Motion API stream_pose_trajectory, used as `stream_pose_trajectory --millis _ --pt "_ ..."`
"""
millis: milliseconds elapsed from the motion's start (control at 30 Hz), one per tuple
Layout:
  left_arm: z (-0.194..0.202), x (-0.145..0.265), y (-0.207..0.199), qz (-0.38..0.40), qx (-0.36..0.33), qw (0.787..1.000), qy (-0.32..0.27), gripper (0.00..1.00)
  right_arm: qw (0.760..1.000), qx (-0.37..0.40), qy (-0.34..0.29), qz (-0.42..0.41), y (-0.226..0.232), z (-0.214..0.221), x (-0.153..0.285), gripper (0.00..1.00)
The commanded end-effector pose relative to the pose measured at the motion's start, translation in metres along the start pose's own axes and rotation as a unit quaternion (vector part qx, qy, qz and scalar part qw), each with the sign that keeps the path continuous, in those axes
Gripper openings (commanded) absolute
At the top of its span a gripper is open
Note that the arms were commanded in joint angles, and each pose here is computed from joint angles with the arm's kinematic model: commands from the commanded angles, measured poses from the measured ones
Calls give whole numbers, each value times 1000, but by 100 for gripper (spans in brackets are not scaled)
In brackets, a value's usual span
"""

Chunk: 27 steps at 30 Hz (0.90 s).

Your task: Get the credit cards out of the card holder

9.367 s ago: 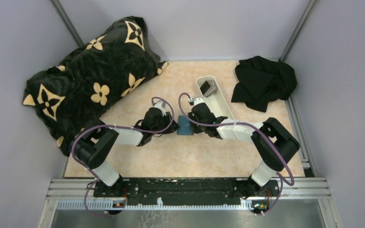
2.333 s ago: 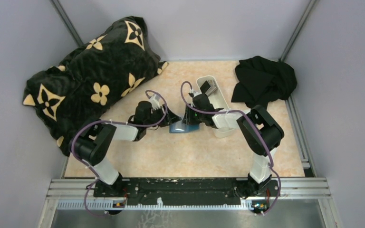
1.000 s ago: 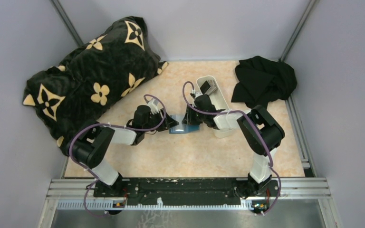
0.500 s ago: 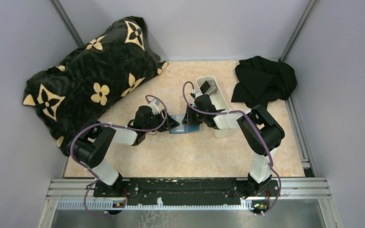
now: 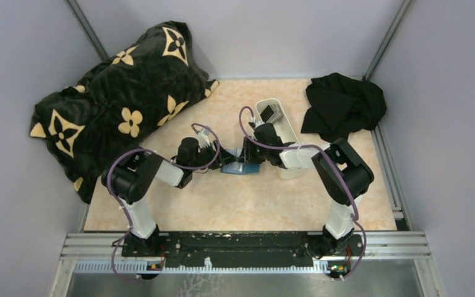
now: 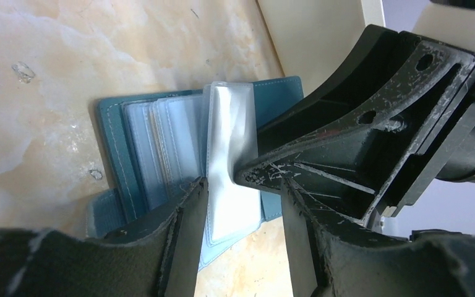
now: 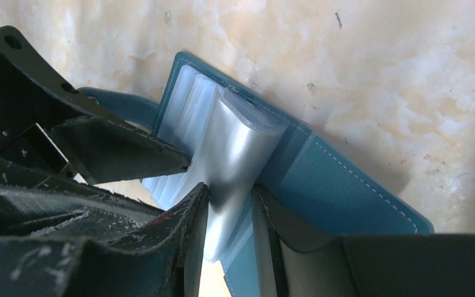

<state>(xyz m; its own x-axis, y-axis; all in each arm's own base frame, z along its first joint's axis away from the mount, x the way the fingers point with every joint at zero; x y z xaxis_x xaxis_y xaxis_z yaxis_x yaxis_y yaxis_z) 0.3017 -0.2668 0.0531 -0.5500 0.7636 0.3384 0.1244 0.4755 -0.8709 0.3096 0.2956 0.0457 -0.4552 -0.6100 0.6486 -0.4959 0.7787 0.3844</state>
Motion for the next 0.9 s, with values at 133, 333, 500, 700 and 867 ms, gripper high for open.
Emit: stream_pose_trajectory --millis 133,333,500,700,867 --pt "20 4 36 -35 46 998 29 55 999 15 -15 40 -3 -15 28 34" --pt "19 6 41 -39 53 997 26 55 997 9 -12 71 -17 -13 37 35" --pt "19 7 45 -39 59 997 26 55 995 10 -12 99 -27 -10 52 35" --pt "16 10 42 -33 59 997 21 55 994 11 2 104 -32 6 53 35" --pt "8 16 26 -24 39 999 13 55 997 1 8 81 -29 15 41 33"
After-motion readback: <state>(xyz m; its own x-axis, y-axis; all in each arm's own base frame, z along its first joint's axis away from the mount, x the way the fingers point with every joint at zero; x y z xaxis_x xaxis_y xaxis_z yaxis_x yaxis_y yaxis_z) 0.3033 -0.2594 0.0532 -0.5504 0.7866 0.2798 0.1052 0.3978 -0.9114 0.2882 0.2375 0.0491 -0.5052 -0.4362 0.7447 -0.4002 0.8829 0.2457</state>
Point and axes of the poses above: each gripper's point midway between its finger pads, its own x axis back along the fingers, its own y axis along the line the jaws close on, z = x × y, the point moved 2 cm from there along x, back along the fingers, and after that the axes turned 12 degrees about x, right-handed, at the moved point
